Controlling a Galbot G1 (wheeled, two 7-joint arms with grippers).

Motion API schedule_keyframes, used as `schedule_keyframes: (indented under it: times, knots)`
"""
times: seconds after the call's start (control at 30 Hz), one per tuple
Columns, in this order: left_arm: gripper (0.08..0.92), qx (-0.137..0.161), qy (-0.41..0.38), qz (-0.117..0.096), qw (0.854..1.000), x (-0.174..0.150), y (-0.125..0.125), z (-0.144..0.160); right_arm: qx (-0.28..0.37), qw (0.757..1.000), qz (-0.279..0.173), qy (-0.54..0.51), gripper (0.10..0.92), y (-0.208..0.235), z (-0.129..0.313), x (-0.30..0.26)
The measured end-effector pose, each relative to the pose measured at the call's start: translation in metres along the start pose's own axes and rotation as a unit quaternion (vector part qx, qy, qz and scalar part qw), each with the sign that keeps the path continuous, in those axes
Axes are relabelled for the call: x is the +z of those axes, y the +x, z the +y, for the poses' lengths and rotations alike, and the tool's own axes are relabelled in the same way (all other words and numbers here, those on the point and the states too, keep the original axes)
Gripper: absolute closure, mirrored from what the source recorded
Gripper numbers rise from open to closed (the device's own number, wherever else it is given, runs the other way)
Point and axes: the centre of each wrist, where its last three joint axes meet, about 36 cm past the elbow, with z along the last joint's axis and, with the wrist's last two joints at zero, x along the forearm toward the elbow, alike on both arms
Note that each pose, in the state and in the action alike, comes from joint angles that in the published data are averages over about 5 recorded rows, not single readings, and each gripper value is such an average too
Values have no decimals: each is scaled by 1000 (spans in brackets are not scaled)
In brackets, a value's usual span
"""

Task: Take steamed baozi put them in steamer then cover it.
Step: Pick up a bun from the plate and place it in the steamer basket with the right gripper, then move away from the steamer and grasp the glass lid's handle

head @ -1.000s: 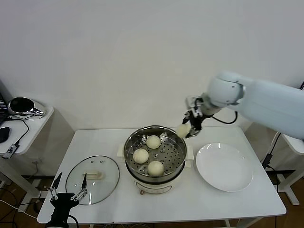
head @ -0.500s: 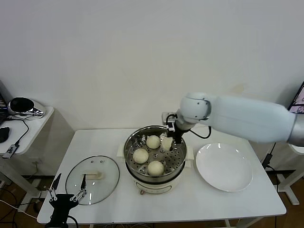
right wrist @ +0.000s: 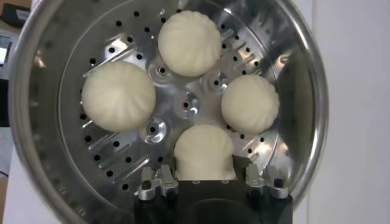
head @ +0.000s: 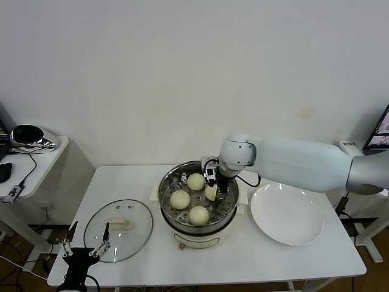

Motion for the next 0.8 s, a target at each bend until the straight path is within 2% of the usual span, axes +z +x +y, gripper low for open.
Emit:
schedule_keyframes:
  times: [0.1,0.33,0.47,0.6,0.8]
  knots:
    - [177,0,0,1,1000,0,0,0,3,1000,1,-1,405,0,0,1]
    - [177,1,-1,1,1000,0,0,0,17,1000,-10,-6,227,17,-2,5]
    - [177,3,0,-1,1000,-1,-3,0,32,999,-34,-14,202,39,-1,9]
    - [177,2,1,0,1000,0,-5,0,60,994,-81,-32,200,64,9,19]
    - [177,-2,0,3,1000,4,-7,-1,132,969,-191,-80,200,81,43,56]
